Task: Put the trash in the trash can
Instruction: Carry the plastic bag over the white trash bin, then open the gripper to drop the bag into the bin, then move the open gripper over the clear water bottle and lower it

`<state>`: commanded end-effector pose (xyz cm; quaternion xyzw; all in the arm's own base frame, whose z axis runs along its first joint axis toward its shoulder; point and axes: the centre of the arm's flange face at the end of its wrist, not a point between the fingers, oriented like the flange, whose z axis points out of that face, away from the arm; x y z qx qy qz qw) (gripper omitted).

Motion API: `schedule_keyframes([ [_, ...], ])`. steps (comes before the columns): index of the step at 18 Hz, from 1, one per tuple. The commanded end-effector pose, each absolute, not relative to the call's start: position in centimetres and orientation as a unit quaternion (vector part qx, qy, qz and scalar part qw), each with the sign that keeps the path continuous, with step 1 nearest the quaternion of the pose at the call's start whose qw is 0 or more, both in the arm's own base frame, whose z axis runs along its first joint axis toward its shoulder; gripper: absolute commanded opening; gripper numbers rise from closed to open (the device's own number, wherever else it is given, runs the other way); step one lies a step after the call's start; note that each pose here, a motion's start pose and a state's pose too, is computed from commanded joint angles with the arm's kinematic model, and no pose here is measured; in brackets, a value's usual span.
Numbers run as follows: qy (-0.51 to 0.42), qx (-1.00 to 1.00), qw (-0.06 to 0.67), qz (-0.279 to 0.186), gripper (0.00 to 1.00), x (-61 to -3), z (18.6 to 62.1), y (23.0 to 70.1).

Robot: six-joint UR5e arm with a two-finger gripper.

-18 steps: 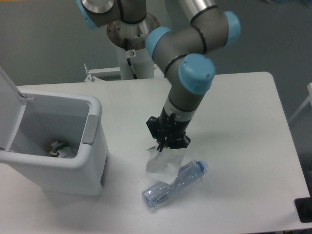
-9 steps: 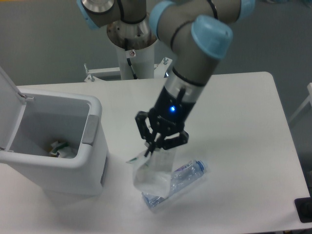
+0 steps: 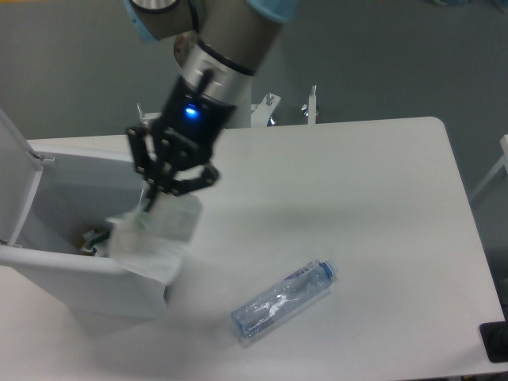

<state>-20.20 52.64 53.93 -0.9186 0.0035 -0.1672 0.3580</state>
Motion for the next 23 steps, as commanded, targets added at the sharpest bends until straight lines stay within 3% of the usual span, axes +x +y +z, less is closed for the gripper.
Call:
schedule_keyframes([
  [2, -0.001, -0.918, 0.358, -0.168, 0.06, -19.9, 54.1, 52.4],
  [3, 0.003, -0.918, 0.359, -0.167, 0.3, -19.9, 54.1, 52.4],
  [4, 0.007, -0.917, 0.364, -0.163, 0.82, -20.0, 54.0, 52.6],
  [5, 0.008, -0.916, 0.369, -0.158, 1.0, -20.2, 54.0, 52.7],
  [11, 0.021, -0.91, 0.391, -0.136, 1.0, -21.1, 54.5, 53.8],
  [15, 0.022, -0.906, 0.413, -0.086, 1.0, -26.3, 54.9, 57.1],
  [18, 0.006, -0.926, 0.375, -0.048, 1.0, -30.2, 51.3, 59.3],
  [23, 0.047, -0.96, 0.272, 0.053, 1.0, -36.7, 44.5, 59.4],
])
